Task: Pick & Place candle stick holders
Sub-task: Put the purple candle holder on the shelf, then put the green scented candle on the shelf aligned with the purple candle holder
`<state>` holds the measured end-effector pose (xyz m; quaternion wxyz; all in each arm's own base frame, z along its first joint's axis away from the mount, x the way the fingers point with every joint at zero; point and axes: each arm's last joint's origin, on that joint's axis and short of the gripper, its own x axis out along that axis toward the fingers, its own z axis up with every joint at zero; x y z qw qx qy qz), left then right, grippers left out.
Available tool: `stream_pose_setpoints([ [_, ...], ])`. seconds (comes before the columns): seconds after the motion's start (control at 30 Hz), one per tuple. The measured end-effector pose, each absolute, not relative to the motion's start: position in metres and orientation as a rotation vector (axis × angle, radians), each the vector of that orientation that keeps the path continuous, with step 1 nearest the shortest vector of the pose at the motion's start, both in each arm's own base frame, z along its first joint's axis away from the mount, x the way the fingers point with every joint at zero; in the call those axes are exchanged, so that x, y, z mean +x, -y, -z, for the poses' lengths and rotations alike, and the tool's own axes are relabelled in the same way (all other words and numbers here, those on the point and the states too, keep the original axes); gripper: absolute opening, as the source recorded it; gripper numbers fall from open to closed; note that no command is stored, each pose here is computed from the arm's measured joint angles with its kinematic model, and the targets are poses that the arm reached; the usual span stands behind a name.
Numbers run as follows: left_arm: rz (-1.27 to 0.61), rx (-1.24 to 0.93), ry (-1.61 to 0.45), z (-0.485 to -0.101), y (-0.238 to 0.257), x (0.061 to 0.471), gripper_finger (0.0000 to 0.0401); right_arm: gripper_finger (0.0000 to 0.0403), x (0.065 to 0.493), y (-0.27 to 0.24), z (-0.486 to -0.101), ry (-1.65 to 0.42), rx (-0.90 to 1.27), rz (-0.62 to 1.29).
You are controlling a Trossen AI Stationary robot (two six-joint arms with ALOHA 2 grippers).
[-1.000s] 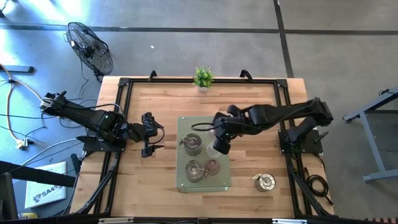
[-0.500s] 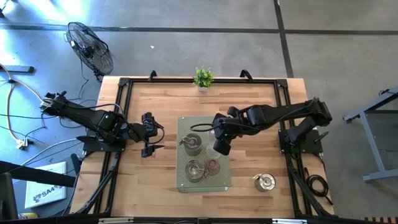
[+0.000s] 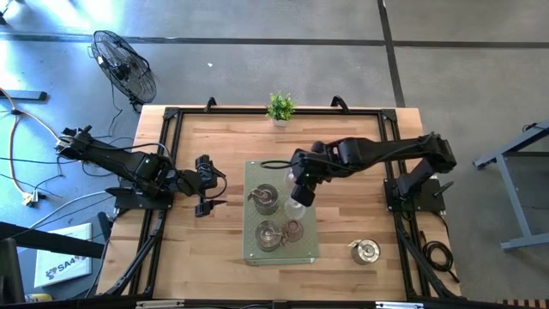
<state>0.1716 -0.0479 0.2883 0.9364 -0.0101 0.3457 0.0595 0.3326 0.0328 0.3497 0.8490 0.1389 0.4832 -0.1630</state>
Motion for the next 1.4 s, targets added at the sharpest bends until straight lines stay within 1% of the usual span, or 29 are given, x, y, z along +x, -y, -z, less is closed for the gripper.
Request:
stream_pose_setpoints([
  [0.13, -0.122, -0.021, -0.707, -0.288, 0.048, 0.172, 0.0396, 0.0138, 0.338, -0.03, -0.345, -1.024, 0.292, 0.324],
  [0.3, -0.122, -0.02, -0.707, -0.288, 0.048, 0.172, 0.0396, 0.014, 0.342, -0.025, -0.341, -1.032, 0.307, 0.347],
  [0.33, -0.122, -0.021, -0.707, -0.288, 0.048, 0.172, 0.0396, 0.0147, 0.342, -0.024, -0.341, -1.028, 0.319, 0.359],
  [0.47, -0.121, -0.02, -0.707, -0.288, 0.048, 0.172, 0.0396, 0.0198, 0.342, -0.019, -0.341, -1.026, 0.339, 0.369],
  [0.53, -0.122, -0.02, -0.707, -0.288, 0.048, 0.172, 0.0396, 0.0215, 0.342, -0.018, -0.342, -1.03, 0.346, 0.358],
  [0.63, -0.121, -0.02, -0.707, -0.288, 0.048, 0.172, 0.0396, 0.0225, 0.342, -0.018, -0.341, -1.032, 0.352, 0.353],
  [0.87, -0.121, -0.02, -0.708, -0.288, 0.048, 0.172, 0.0396, 0.0229, 0.341, -0.018, -0.343, -1.03, 0.363, 0.355],
  [1.0, -0.121, -0.02, -0.708, -0.288, 0.048, 0.171, 0.0396, 0.023, 0.329, -0.017, -0.354, -1.015, 0.405, 0.379],
  [1.17, -0.121, -0.02, -0.708, -0.288, 0.048, 0.171, 0.0396, 0.023, 0.301, -0.015, -0.376, -0.97, 0.459, 0.441],
  [1.4, -0.121, -0.02, -0.709, -0.288, 0.048, 0.171, 0.0396, 0.0231, 0.259, -0.024, -0.405, -0.905, 0.613, 0.466],
])
